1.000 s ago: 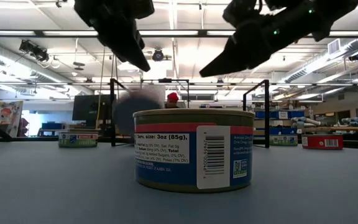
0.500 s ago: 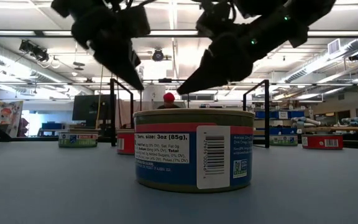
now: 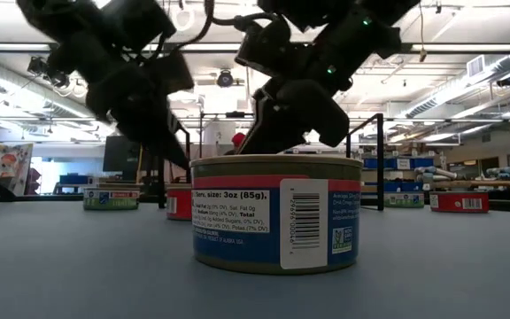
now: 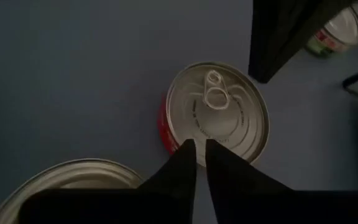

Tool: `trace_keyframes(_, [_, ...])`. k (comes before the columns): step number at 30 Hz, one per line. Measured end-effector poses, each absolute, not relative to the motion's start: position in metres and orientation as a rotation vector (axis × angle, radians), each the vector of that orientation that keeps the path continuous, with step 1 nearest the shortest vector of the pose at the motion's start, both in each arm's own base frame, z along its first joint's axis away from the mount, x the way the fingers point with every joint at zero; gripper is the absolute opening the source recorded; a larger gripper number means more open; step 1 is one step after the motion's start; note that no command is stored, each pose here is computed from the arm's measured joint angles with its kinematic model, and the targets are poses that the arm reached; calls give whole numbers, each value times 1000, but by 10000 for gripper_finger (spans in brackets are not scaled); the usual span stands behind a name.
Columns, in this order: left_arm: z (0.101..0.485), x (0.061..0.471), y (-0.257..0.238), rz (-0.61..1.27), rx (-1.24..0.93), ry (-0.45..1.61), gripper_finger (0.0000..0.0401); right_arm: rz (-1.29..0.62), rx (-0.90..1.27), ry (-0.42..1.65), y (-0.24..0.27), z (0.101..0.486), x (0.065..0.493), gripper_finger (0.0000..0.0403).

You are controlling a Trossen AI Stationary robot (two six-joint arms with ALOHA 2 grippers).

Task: Stack canned seafood by type on shelf
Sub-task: Put the middle left red tuna can on the shelf

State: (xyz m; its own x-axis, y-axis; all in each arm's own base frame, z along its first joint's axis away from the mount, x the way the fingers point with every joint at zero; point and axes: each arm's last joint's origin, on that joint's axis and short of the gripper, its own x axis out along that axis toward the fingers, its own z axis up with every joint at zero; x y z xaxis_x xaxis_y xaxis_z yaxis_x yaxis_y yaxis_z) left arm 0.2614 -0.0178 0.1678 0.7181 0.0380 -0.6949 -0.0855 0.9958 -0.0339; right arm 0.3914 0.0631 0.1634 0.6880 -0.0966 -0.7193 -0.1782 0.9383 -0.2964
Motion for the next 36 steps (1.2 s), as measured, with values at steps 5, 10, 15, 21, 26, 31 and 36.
trace_keyframes(5, [159, 256, -17, 92, -60, 769, 0, 105, -453, 825, 62, 166, 393, 61])
trace_keyframes(10, [159, 253, -16, 110, -37, 776, 0, 139, -478, 836, 53, 161, 396, 105])
trace_keyframes(15, [162, 247, -16, 107, -37, 728, 0, 139, -488, 880, 47, 160, 395, 122])
trace_keyframes(21, [149, 227, -14, 111, -140, 552, 0, 158, -470, 931, 49, 179, 400, 117])
trace_keyframes(26, [140, 216, -14, 100, -193, 476, 0, 160, -403, 958, 47, 204, 407, 112])
trace_keyframes(31, [136, 213, -14, 88, -158, 476, 0, 199, -452, 964, 46, 208, 408, 105])
trace_keyframes(36, [135, 212, -14, 77, -112, 476, 0, 226, -492, 988, 44, 207, 406, 106])
